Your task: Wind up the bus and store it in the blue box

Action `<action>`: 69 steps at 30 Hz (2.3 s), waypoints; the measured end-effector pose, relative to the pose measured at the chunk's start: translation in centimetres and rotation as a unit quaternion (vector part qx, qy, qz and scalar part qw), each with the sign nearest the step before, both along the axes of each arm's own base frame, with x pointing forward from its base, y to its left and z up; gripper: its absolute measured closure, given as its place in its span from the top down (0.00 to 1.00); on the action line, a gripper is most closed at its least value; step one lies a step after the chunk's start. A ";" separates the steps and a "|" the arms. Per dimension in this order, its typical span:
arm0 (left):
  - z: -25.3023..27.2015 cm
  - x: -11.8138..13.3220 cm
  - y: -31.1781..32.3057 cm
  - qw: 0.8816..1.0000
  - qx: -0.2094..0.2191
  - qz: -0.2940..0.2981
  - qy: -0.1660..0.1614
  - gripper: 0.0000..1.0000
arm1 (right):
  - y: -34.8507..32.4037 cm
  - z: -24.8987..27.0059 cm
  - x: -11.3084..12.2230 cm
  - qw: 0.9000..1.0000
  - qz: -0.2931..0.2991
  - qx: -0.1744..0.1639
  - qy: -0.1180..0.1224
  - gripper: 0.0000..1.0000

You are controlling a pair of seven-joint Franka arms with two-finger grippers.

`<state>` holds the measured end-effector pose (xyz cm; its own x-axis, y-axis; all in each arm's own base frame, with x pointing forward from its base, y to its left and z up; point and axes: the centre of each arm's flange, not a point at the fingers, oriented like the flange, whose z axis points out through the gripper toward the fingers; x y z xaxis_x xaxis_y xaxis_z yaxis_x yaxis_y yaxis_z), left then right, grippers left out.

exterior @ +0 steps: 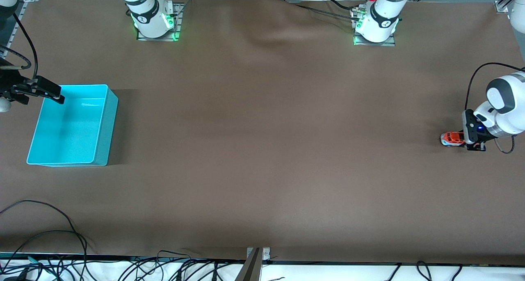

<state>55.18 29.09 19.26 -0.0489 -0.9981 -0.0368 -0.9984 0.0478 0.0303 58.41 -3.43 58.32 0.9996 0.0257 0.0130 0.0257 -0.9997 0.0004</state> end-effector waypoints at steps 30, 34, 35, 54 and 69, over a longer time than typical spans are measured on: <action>-0.3 0.0 -1.0 0.999 -0.013 0.001 0.046 1.00 | 0.0 0.0 0.0 1.000 0.000 0.000 0.000 1.00; 2.2 0.6 -2.1 0.999 -0.006 0.007 0.053 1.00 | 0.0 0.0 0.0 1.000 0.000 0.000 0.000 1.00; 2.9 0.8 -2.3 0.998 -0.004 0.009 0.054 1.00 | 0.0 0.0 0.0 1.000 0.000 0.000 0.000 1.00; 19.8 4.9 -14.2 0.990 0.029 0.119 0.069 1.00 | 0.0 0.0 0.0 1.000 0.000 0.000 0.000 1.00; 26.4 6.7 -24.4 0.953 0.013 0.293 0.070 1.00 | 0.0 0.0 0.0 1.000 0.000 0.000 0.000 1.00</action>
<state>61.84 4.65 45.66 0.5107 -0.8543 -0.0966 -0.8395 -0.5197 0.1583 58.41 -3.42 58.32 0.9996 0.0257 0.0130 0.0257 -0.9997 0.0003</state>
